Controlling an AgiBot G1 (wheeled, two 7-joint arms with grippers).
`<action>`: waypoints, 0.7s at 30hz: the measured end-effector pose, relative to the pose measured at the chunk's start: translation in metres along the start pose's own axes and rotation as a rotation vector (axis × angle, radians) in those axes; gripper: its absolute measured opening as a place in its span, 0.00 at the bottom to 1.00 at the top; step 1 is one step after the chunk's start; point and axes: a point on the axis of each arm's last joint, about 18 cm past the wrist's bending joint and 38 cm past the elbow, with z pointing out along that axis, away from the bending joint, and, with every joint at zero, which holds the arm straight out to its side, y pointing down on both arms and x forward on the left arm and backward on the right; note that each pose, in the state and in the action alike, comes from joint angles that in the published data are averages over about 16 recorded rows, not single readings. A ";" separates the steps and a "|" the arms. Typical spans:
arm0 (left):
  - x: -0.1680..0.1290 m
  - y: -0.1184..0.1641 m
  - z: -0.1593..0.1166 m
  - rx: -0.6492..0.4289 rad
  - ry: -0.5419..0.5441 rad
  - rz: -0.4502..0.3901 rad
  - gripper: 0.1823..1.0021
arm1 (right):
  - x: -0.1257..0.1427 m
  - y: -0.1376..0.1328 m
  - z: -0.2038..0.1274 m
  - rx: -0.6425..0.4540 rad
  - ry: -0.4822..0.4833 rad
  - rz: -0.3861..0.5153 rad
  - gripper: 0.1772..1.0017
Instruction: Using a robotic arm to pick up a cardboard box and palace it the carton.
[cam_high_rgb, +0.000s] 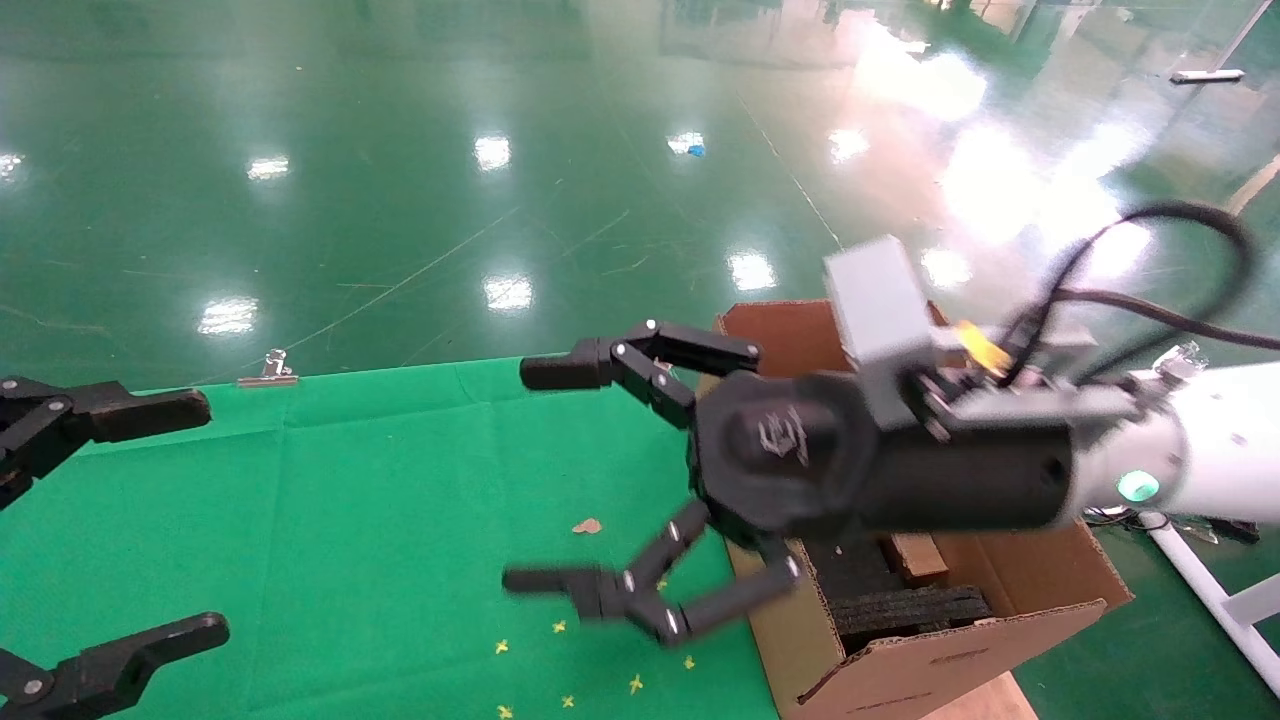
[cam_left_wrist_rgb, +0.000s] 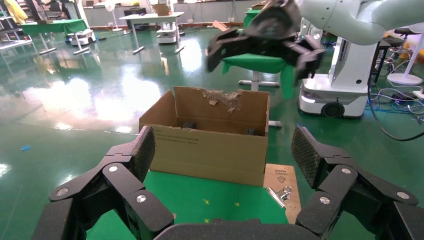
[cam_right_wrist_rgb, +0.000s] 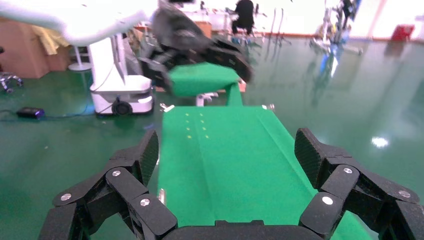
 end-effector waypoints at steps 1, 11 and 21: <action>0.000 0.000 0.000 0.000 0.000 0.000 1.00 | -0.003 -0.001 0.000 0.005 -0.005 -0.009 1.00; 0.000 0.000 0.000 0.000 -0.001 0.000 1.00 | -0.014 -0.006 -0.002 0.023 -0.025 -0.043 1.00; 0.000 0.000 0.000 0.000 -0.001 0.000 1.00 | -0.009 -0.004 -0.002 0.015 -0.017 -0.031 1.00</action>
